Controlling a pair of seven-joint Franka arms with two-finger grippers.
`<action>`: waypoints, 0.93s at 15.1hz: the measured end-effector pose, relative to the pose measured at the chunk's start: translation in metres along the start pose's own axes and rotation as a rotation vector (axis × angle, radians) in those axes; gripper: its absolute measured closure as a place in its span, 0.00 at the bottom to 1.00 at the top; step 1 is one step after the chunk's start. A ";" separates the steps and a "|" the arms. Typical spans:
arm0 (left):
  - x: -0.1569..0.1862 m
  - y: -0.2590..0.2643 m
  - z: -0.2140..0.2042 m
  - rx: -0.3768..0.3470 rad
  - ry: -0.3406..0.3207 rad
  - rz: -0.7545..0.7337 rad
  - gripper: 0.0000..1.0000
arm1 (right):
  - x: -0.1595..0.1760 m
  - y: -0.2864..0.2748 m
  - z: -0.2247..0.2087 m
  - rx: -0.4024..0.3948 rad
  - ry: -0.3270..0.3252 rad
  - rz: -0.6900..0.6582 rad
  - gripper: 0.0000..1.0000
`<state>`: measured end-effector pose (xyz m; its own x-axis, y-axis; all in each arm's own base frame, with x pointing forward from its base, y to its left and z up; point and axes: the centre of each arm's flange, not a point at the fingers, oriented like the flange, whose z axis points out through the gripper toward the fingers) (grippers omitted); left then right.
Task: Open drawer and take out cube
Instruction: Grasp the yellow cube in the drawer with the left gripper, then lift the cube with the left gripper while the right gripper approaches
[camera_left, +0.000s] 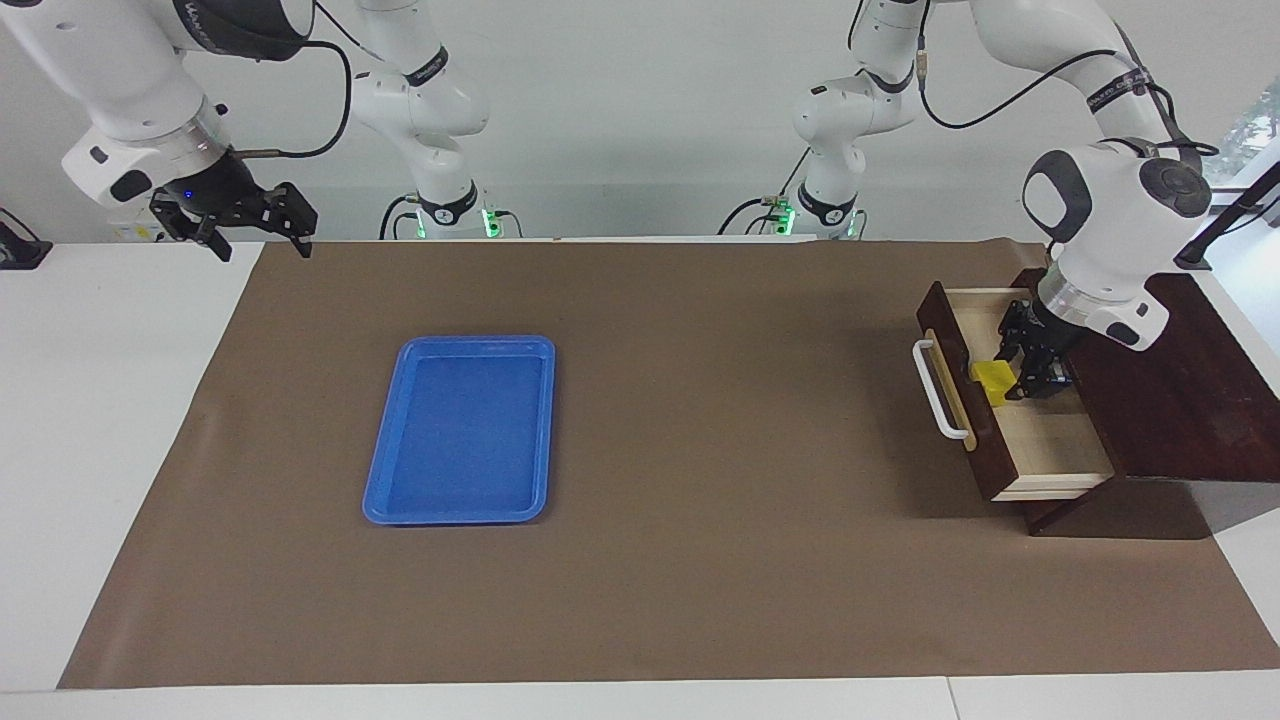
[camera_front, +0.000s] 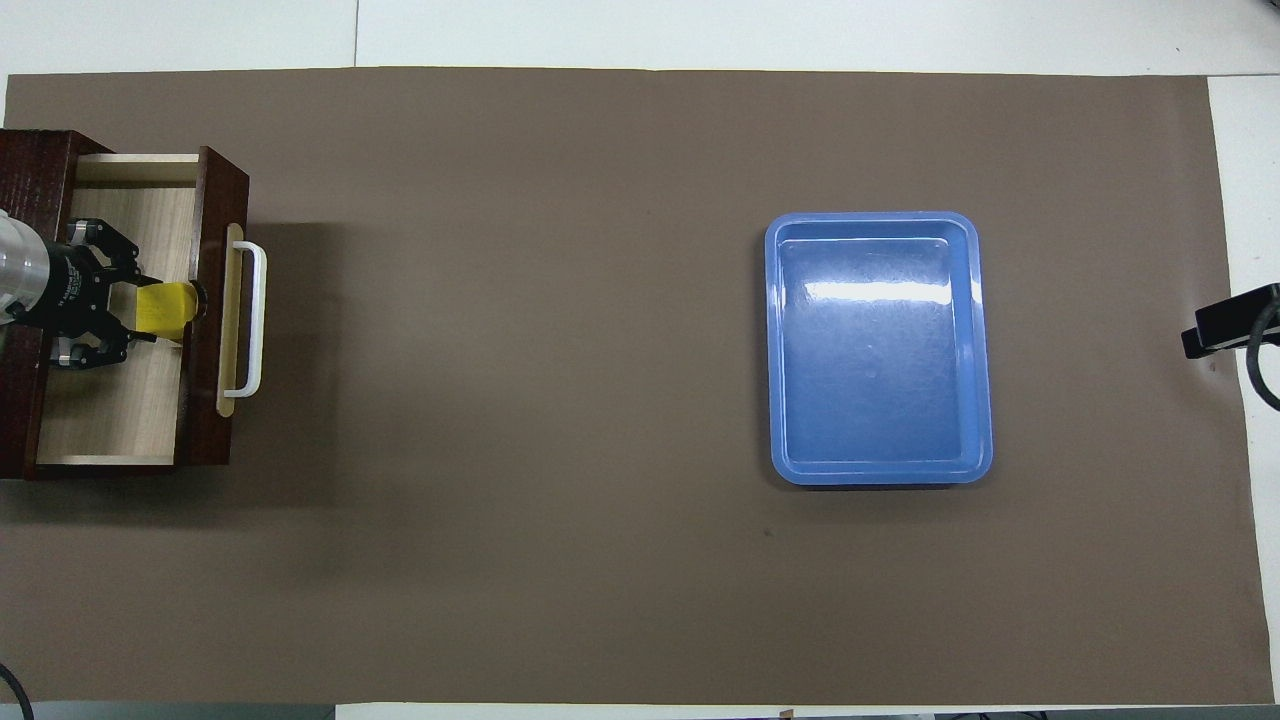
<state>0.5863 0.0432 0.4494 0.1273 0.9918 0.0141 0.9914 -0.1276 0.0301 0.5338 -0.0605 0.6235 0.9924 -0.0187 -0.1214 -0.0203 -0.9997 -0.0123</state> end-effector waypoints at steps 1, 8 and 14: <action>0.000 0.000 0.000 -0.001 0.000 0.000 0.45 | 0.000 -0.001 0.001 0.025 0.000 0.050 0.00; -0.009 0.010 -0.081 0.011 -0.001 0.042 0.45 | 0.006 -0.021 0.026 0.183 -0.072 0.434 0.00; -0.149 0.015 -0.128 0.039 0.016 0.053 0.45 | 0.044 -0.093 0.068 0.390 -0.254 0.837 0.00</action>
<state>0.5779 -0.1075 0.5760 0.1789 0.9834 0.0311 0.9839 -0.1787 -0.0100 0.5707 0.0329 0.5520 0.5823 -0.6755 -0.4523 -0.7959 -0.5871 -0.1478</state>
